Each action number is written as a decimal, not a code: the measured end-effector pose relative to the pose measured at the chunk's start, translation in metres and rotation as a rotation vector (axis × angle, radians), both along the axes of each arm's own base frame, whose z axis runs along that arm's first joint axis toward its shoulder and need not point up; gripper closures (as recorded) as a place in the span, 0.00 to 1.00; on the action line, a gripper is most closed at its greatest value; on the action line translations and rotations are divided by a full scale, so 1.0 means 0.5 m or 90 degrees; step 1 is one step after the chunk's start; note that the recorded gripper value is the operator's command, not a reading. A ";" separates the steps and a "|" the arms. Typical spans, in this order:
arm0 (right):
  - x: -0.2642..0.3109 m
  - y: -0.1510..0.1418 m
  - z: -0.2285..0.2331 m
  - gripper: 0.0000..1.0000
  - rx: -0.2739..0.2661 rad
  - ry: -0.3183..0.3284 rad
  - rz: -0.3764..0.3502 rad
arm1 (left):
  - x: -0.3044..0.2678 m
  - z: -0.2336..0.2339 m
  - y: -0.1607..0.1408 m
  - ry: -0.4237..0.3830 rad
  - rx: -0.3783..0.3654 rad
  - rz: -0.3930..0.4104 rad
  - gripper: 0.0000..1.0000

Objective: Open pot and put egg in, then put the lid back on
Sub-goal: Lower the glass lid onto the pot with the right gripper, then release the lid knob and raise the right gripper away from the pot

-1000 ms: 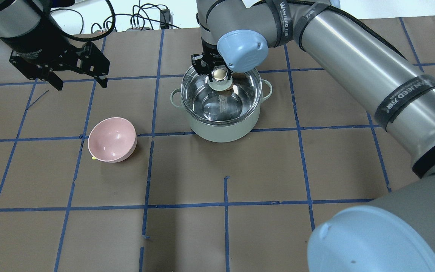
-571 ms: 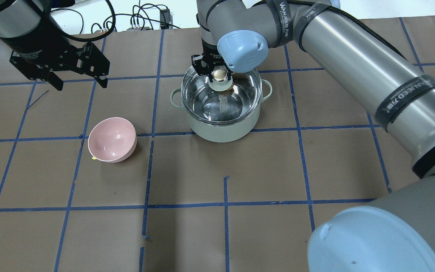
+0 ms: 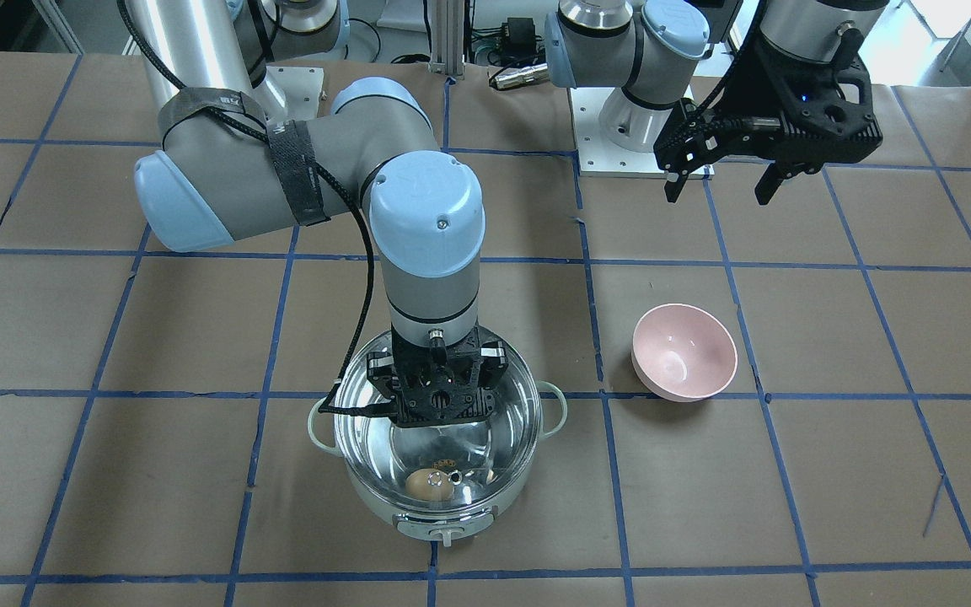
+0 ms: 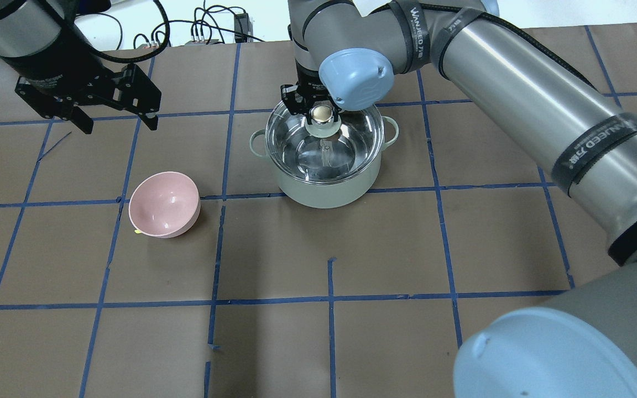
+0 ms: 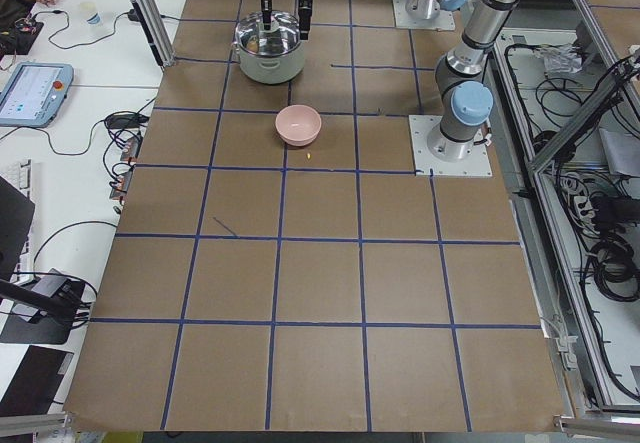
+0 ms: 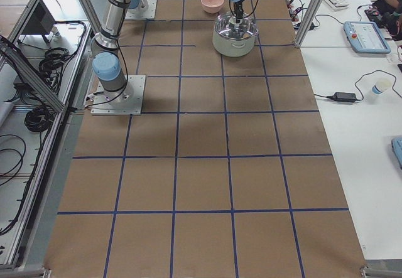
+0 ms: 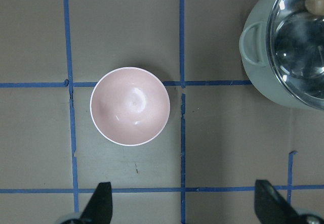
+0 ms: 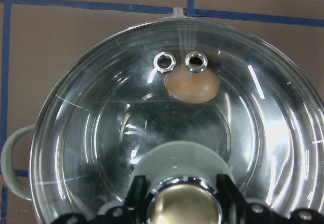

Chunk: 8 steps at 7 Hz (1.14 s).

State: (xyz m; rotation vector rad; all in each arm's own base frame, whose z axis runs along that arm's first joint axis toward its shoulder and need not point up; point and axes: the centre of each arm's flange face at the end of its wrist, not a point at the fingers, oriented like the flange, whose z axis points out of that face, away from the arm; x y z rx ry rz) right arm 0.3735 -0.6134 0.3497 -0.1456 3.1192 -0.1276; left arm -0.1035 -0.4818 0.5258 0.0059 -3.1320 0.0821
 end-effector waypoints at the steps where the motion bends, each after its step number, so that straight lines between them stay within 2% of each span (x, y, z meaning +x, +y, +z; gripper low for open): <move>1: 0.000 0.000 0.000 0.94 0.000 0.000 0.001 | 0.000 0.000 0.000 0.000 0.000 0.000 0.00; 3: 0.000 0.000 -0.002 0.91 -0.001 -0.001 0.000 | -0.001 0.000 0.001 0.001 0.000 0.000 0.00; 4: 0.000 0.000 -0.005 0.80 0.001 -0.001 -0.003 | -0.001 0.001 0.001 0.001 -0.001 -0.001 0.00; 5: 0.000 0.001 -0.007 0.09 0.003 -0.001 -0.007 | -0.001 0.000 0.001 0.001 0.000 -0.001 0.00; 6: -0.001 0.002 -0.009 0.00 0.003 0.001 -0.009 | -0.001 -0.001 0.001 0.001 0.001 -0.001 0.00; 8: -0.004 0.004 0.007 0.00 -0.006 0.002 -0.010 | -0.001 0.000 0.001 0.000 0.000 -0.001 0.00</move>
